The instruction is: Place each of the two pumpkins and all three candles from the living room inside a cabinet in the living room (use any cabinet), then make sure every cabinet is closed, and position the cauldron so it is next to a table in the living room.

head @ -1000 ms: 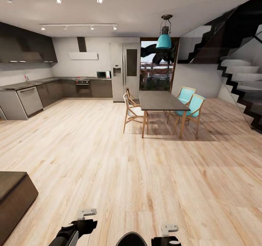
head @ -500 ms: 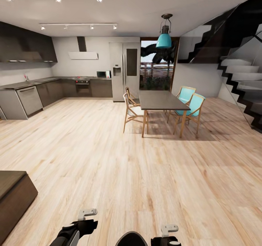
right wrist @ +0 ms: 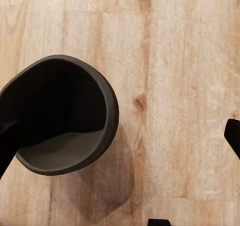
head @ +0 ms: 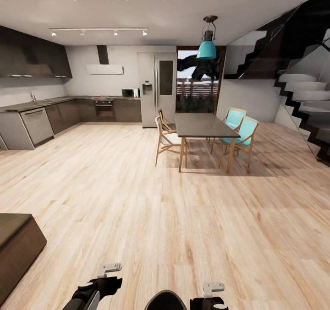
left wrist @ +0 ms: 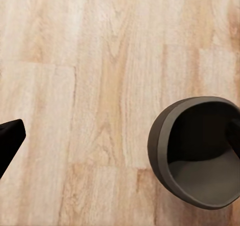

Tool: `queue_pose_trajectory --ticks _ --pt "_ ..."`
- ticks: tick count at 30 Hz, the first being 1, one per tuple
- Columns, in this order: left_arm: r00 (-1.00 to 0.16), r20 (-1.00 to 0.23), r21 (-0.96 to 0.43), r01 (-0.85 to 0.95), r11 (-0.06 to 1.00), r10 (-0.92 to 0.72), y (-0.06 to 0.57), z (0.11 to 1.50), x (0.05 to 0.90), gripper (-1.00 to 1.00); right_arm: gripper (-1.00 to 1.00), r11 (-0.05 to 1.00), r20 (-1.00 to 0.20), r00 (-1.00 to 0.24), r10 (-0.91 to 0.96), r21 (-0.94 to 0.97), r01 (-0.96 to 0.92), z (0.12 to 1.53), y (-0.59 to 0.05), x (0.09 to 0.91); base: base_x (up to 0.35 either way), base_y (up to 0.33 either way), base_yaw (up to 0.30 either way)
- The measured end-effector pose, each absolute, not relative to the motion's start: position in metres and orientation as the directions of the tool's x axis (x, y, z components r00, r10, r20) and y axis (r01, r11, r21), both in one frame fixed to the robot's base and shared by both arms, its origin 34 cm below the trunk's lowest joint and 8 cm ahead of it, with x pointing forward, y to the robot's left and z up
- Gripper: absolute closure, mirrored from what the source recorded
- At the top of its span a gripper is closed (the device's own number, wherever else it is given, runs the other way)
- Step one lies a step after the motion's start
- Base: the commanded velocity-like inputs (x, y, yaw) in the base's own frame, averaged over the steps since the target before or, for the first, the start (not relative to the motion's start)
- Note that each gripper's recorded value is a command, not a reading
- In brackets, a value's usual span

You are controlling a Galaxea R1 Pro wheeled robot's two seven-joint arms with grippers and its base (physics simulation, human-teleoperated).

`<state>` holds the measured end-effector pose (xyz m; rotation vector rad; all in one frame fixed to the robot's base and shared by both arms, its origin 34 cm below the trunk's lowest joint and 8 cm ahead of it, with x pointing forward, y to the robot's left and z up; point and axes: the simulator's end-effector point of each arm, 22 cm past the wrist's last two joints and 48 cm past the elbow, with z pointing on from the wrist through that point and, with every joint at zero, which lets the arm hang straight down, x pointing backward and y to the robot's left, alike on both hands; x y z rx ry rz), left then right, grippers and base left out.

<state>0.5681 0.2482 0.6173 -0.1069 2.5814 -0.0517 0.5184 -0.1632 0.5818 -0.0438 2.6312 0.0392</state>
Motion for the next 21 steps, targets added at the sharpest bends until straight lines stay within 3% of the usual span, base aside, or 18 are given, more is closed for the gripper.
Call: queue_pose_trajectory --ticks 21 --pt "-0.858 -0.504 -0.082 -0.068 0.994 -0.1 0.224 0.561 0.546 -1.0 -1.0 0.999 -0.521 -0.854 -0.016 0.022 -0.033 0.552 -0.163 0.525 0.0 0.0 0.0"
